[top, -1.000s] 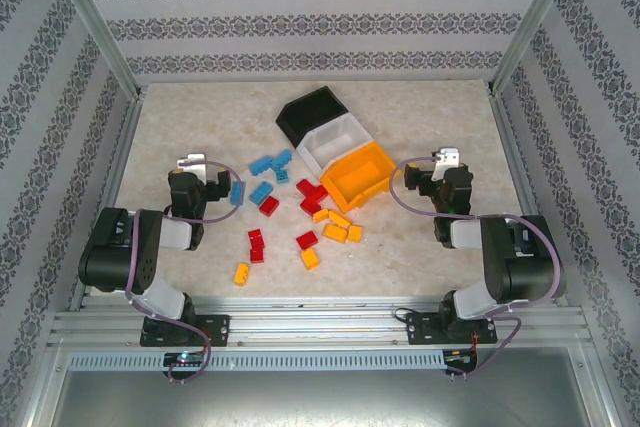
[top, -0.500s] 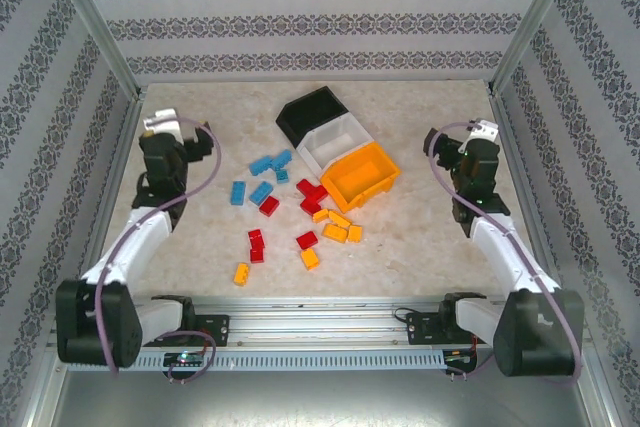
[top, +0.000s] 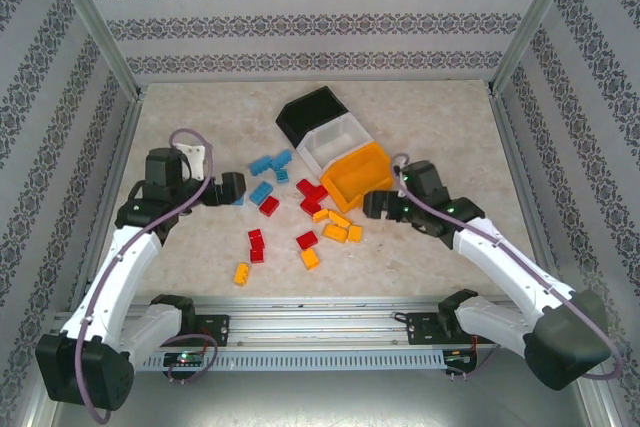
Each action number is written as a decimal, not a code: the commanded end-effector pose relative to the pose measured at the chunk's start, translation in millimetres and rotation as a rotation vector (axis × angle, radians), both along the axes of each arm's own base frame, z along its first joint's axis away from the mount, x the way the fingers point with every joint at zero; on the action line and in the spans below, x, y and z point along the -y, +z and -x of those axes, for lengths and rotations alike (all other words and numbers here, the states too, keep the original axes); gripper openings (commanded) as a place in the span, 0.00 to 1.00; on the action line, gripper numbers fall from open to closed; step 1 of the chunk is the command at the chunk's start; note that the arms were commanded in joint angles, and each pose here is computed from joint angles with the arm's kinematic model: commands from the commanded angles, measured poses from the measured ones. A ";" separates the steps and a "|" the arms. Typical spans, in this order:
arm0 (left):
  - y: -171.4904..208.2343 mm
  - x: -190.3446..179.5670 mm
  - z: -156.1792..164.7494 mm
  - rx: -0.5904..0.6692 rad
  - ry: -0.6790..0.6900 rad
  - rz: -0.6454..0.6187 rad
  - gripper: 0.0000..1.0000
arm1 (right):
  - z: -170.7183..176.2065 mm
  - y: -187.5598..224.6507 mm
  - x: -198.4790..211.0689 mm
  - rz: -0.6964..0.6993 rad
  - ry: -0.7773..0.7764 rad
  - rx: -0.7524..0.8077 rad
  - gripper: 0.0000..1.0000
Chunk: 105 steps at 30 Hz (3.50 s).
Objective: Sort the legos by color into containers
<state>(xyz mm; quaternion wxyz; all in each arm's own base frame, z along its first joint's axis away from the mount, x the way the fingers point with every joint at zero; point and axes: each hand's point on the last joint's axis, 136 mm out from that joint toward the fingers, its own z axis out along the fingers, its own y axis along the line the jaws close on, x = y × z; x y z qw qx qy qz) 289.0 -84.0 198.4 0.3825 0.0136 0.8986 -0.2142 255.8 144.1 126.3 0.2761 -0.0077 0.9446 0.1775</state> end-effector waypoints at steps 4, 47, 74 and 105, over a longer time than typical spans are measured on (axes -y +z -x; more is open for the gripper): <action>-19.5 21.4 27.2 -0.053 -0.098 0.050 1.00 | 40.5 -45.8 -4.7 0.128 -0.017 -0.129 0.83; -33.6 47.2 39.2 -0.038 -0.203 0.011 1.00 | 9.6 -104.0 -37.4 0.306 -0.066 -0.233 0.53; -36.8 50.2 40.8 -0.050 -0.217 0.008 1.00 | 16.2 -93.7 -26.2 0.241 -0.086 -0.203 0.37; -32.4 82.0 59.4 -0.041 -0.371 0.060 1.00 | -10.7 18.5 -43.6 0.069 -0.046 -0.019 0.36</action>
